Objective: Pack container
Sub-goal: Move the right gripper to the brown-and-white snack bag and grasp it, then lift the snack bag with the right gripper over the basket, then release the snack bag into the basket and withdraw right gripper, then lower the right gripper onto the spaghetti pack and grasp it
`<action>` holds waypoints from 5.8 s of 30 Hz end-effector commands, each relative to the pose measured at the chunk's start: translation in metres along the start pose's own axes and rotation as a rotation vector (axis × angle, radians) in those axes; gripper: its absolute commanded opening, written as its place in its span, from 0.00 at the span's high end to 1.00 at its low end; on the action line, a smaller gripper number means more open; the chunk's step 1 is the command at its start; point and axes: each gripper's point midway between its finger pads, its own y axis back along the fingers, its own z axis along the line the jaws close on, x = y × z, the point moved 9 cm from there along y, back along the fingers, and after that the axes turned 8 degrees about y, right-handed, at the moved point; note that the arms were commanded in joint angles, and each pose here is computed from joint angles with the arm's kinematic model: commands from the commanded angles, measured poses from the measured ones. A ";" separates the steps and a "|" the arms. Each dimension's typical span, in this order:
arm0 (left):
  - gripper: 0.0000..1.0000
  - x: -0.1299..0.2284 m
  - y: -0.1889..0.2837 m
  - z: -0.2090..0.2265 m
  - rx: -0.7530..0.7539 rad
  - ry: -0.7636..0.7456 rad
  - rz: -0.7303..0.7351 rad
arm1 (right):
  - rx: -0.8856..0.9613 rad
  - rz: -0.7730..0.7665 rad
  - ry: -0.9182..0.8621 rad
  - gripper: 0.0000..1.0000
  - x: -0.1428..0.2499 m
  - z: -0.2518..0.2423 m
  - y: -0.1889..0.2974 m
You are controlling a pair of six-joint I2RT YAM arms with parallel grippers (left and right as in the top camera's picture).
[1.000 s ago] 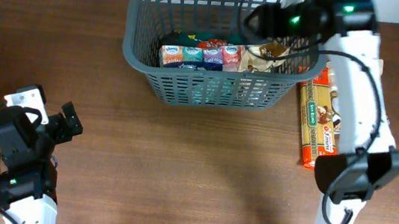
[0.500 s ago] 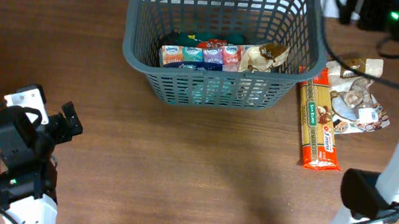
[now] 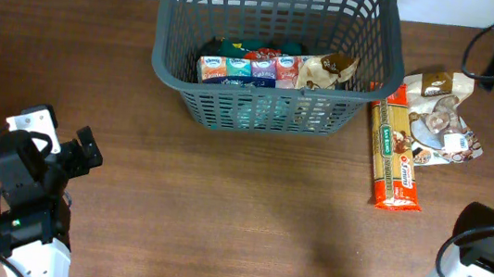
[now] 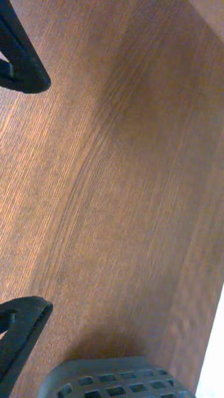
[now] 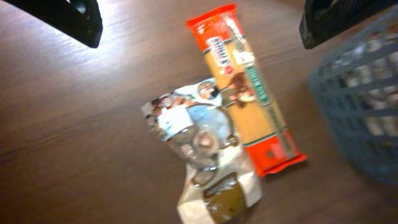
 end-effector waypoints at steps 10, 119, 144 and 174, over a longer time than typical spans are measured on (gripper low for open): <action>0.01 0.002 -0.001 0.002 -0.011 0.009 0.007 | 0.173 0.143 0.371 0.01 0.002 -0.027 -0.083; 0.01 0.002 -0.001 0.002 -0.010 0.009 0.003 | -1.386 -0.485 0.886 0.01 -0.019 0.322 -0.048; 0.01 0.002 -0.001 0.002 -0.010 0.009 0.004 | 0.278 -0.473 0.417 0.01 -0.015 0.098 0.110; 0.01 0.004 -0.007 0.000 0.015 0.009 0.028 | -0.358 0.729 0.310 0.01 0.151 0.048 -0.134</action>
